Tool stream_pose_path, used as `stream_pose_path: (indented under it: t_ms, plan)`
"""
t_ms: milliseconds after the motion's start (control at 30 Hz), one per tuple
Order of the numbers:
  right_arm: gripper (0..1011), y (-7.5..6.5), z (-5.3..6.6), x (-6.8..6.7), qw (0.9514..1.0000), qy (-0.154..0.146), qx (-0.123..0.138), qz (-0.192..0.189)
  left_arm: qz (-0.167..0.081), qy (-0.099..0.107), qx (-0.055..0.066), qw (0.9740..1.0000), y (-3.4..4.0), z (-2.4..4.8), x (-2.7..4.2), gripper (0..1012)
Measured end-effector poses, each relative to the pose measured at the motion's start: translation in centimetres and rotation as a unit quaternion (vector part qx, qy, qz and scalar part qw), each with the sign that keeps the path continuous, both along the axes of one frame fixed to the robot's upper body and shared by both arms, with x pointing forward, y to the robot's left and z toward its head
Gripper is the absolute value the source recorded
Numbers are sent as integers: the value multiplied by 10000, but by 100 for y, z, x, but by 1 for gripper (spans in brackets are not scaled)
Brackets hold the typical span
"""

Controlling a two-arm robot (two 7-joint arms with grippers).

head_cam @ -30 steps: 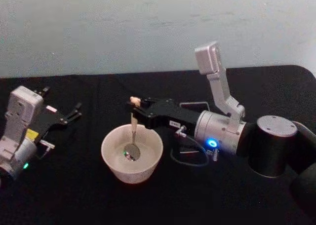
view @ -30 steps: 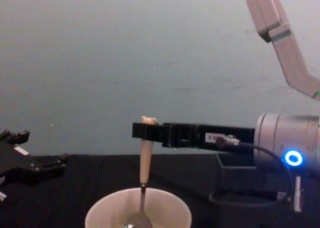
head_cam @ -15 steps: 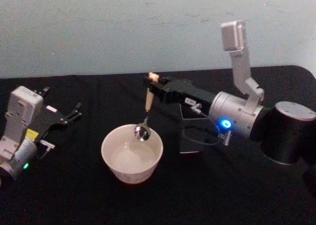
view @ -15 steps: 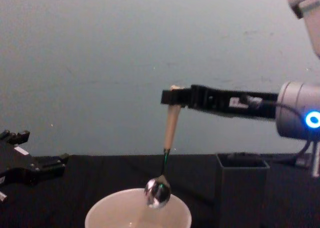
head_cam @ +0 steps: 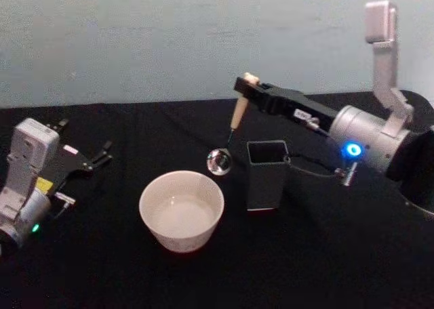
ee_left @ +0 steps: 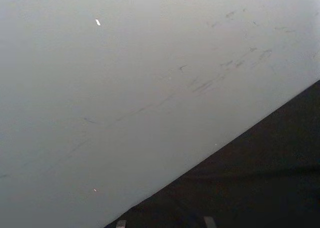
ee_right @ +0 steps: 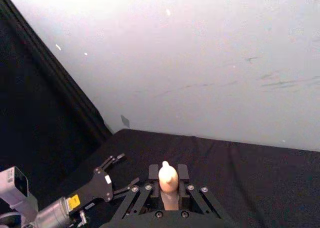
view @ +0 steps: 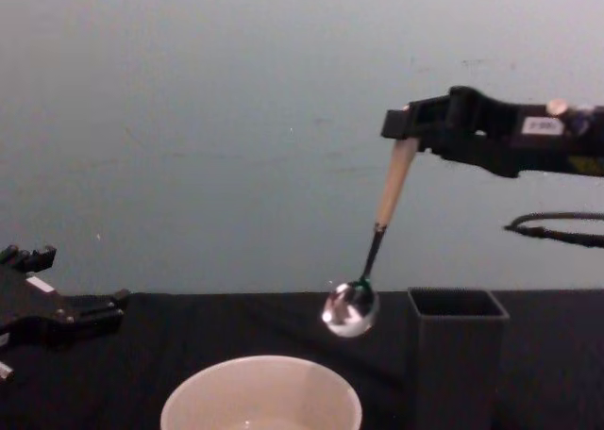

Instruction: Pick up the stirring spoon with one hand, stir inside the cup, then place it back in its original position.

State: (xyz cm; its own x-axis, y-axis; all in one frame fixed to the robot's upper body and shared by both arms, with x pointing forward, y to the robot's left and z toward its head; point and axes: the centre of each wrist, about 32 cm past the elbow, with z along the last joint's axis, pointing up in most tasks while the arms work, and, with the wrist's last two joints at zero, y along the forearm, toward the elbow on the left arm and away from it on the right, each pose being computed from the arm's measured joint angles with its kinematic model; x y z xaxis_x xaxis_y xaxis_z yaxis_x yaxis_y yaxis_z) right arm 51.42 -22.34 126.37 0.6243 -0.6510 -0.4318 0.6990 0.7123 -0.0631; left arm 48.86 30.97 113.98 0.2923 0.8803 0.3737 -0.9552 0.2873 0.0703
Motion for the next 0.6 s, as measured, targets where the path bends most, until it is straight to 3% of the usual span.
stream_pose_path:
  t_ms: [367,600]
  plan:
    - [215,-327,46,-96,9995,60,299,-85,-1,0,0,10000,0,0,0,1001]
    - [216,-502,56,-113,9981,124,494,-344,0,0,0,10000,0,0,0,1002]
